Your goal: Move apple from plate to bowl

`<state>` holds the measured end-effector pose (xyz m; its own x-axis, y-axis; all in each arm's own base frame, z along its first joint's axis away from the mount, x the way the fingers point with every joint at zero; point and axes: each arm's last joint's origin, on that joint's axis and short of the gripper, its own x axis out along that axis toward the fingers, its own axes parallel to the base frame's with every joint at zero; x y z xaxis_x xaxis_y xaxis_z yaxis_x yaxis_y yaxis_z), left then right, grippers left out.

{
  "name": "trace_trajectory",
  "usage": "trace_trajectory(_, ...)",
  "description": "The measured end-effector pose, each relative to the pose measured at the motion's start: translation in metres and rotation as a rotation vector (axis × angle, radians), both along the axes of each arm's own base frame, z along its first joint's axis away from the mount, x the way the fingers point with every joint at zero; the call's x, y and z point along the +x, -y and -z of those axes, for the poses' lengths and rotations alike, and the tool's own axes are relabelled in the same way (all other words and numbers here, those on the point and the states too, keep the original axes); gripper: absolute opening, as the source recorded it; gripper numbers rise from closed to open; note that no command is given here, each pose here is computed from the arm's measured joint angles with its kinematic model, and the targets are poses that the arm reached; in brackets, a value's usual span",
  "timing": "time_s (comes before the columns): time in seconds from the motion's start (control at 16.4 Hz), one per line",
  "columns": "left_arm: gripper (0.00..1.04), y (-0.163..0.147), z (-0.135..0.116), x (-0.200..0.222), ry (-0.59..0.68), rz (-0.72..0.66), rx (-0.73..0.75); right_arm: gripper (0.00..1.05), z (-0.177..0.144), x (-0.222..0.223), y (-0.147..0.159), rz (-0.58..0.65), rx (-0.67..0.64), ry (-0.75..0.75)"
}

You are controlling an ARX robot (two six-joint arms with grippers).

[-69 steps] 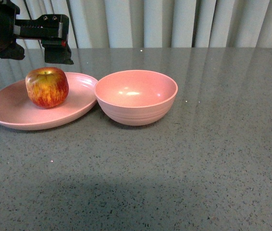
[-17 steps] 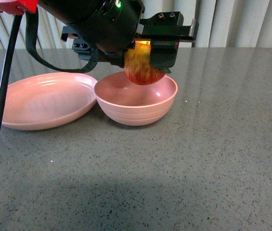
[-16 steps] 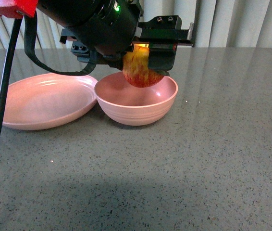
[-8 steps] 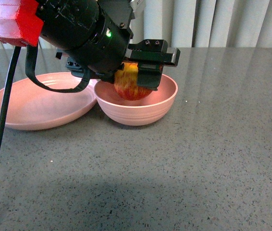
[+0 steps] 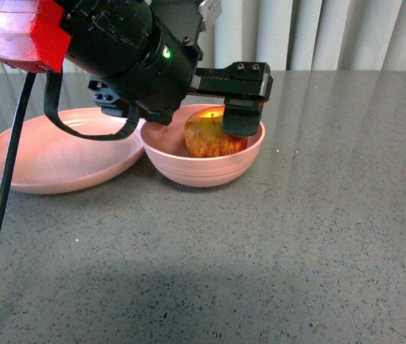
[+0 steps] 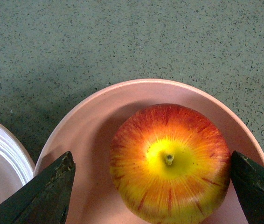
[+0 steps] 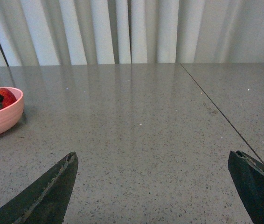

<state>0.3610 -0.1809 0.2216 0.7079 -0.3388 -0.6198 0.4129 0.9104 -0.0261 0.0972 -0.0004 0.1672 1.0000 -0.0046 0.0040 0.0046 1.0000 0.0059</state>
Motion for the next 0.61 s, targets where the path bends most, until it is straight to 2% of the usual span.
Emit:
trace_trajectory(0.18, 0.98, 0.0, -0.003, 0.0, 0.008, 0.0, -0.004, 0.98, 0.0, 0.0, 0.0, 0.0, 0.0, 0.0)
trace_trajectory(0.31, 0.98, -0.002, -0.016, -0.003, 0.038, 0.001, -0.019, 0.98, 0.0, 0.0, 0.0, 0.0, 0.0, 0.0)
trace_trajectory(0.61, 0.98, -0.018, -0.089, -0.022, 0.257, -0.019, -0.124, 0.98, 0.0, 0.0, 0.0, 0.0, 0.0, 0.0)
